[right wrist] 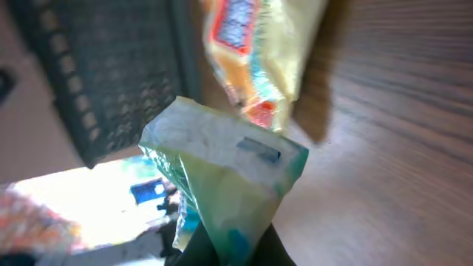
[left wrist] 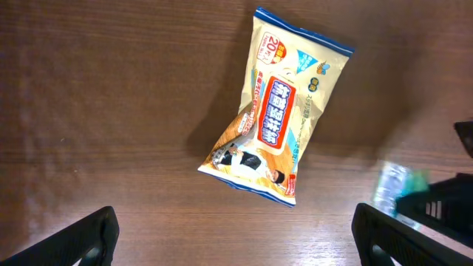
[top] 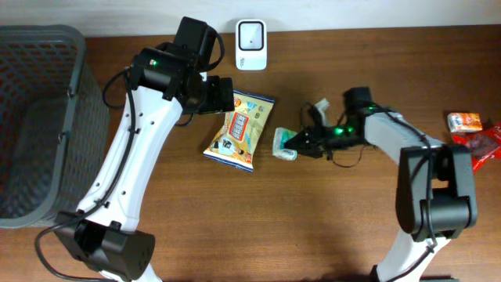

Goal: Scan the item barcode

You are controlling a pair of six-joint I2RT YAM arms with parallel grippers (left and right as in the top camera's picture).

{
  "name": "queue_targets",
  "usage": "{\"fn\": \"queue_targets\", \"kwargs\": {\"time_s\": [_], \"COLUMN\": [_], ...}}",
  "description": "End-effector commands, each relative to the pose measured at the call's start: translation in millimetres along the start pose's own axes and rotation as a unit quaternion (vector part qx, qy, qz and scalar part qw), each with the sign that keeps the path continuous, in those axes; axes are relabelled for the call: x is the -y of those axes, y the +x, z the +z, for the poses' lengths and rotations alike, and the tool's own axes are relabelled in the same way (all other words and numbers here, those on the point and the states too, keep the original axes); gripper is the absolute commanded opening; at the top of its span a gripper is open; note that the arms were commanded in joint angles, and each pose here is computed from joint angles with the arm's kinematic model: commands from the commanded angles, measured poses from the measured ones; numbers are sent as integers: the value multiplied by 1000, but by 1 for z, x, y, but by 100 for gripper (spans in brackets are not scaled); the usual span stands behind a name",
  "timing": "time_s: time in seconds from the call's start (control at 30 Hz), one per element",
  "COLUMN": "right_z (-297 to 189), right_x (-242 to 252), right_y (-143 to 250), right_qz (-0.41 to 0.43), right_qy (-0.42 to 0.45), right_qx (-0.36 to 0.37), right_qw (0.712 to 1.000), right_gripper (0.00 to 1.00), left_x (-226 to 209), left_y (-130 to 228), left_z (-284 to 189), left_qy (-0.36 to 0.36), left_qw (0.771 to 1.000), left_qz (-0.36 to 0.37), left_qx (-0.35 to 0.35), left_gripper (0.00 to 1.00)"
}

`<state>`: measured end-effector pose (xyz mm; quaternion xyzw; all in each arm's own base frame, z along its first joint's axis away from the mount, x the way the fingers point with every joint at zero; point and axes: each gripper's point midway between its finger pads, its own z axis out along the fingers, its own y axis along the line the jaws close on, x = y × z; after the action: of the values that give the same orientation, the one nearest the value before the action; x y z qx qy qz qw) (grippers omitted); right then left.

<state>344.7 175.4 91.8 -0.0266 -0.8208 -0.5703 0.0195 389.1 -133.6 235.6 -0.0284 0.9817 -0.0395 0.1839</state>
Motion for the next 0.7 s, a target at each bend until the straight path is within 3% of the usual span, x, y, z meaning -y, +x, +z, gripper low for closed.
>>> {"fn": "queue_targets", "kwargs": {"time_s": [0.0, 0.17, 0.23, 0.27, 0.37, 0.43, 0.47, 0.57, 0.67], "right_z": [3, 3, 1, -7, -20, -48, -61, -92, -106], "right_x": [-17, -4, 30, 60, 85, 111, 117, 99, 47], "right_y": [13, 27, 26, 25, 22, 13, 9, -4, -10], "right_qz": [-69, -91, -47, -4, 5, 58, 80, 80, 62], "right_qy": [-60, -25, 73, 166, 244, 346, 385, 450, 467], "right_qx": [-21, -37, -41, -37, -30, 5, 19, 24, 11], "right_qw": [996, 995, 995, 985, 969, 936, 919, 889, 882], "right_gripper": [4, 4, 4, 4, 5, 48, 56, 62, 63], "left_x": [-3, -3, -3, -3, -3, -3, -3, -3, -3], "left_y": [-1, -1, -1, -1, -1, -1, -1, -1, -1], "left_z": [3, 3, 3, 3, 3, 3, 3, 3, 3], "left_qy": [-7, -7, -7, -7, -7, -7, -7, -7, -7], "left_qw": [1000, 1000, 1000, 1000, 1000, 1000, 1000, 1000, 1000], "left_qz": [7, 7, 7, 7, 7, 7, 7, 7, 7], "left_qx": [-1, -1, -1, -1, -1, -1, -1, -1, -1], "left_gripper": [99, 99, 99, 99, 99, 99, 99, 99, 99]}}
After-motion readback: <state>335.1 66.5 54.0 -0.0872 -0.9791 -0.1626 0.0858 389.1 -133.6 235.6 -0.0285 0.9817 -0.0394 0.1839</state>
